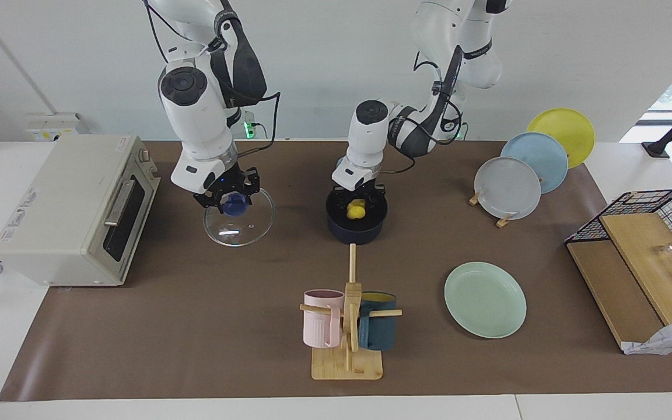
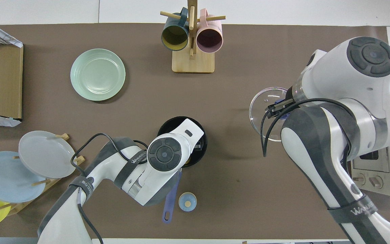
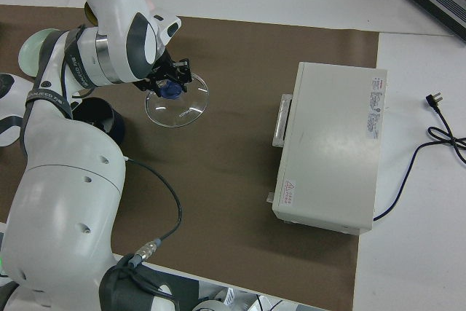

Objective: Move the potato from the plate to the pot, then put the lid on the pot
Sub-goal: 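Release the potato into the saucepan and withdraw the left gripper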

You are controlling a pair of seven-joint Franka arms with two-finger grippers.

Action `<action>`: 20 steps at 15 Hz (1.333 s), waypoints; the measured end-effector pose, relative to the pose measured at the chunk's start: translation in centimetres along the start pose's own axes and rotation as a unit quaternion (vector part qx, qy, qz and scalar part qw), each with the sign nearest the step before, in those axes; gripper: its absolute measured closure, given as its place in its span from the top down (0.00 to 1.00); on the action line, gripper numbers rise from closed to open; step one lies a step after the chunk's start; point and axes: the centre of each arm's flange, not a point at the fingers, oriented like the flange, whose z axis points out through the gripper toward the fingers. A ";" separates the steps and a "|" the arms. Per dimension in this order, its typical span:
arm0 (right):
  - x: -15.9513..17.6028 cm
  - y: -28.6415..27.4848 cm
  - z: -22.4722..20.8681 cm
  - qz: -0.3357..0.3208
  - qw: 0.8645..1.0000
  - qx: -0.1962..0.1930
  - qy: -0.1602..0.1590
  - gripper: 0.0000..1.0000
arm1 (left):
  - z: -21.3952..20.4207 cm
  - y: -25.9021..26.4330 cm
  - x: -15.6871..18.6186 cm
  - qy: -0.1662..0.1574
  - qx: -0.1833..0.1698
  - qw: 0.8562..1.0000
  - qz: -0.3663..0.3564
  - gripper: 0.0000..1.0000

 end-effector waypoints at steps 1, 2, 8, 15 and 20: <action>0.0 -0.4 0.0 0.013 1.000 0.002 0.000 0.67 | 0.0 0.0 0.0 0.000 0.000 1.000 0.000 0.89; 0.0 -0.8 0.0 0.021 1.000 0.005 0.000 0.67 | -0.2 0.0 0.1 0.001 -0.001 1.000 0.000 0.99; 0.0 -1.3 0.1 0.028 1.000 0.012 -0.001 0.67 | -9.4 -1.8 4.1 0.000 0.008 1.000 -0.011 1.00; -0.5 -14.5 -0.4 0.047 0.999 0.007 0.020 0.67 | -27.0 -19.4 11.2 -0.015 0.018 1.000 -0.006 1.00; -1.5 -27.6 1.1 0.073 0.996 -0.021 0.038 0.67 | -30.1 -32.4 12.2 -0.042 0.018 0.998 0.040 1.00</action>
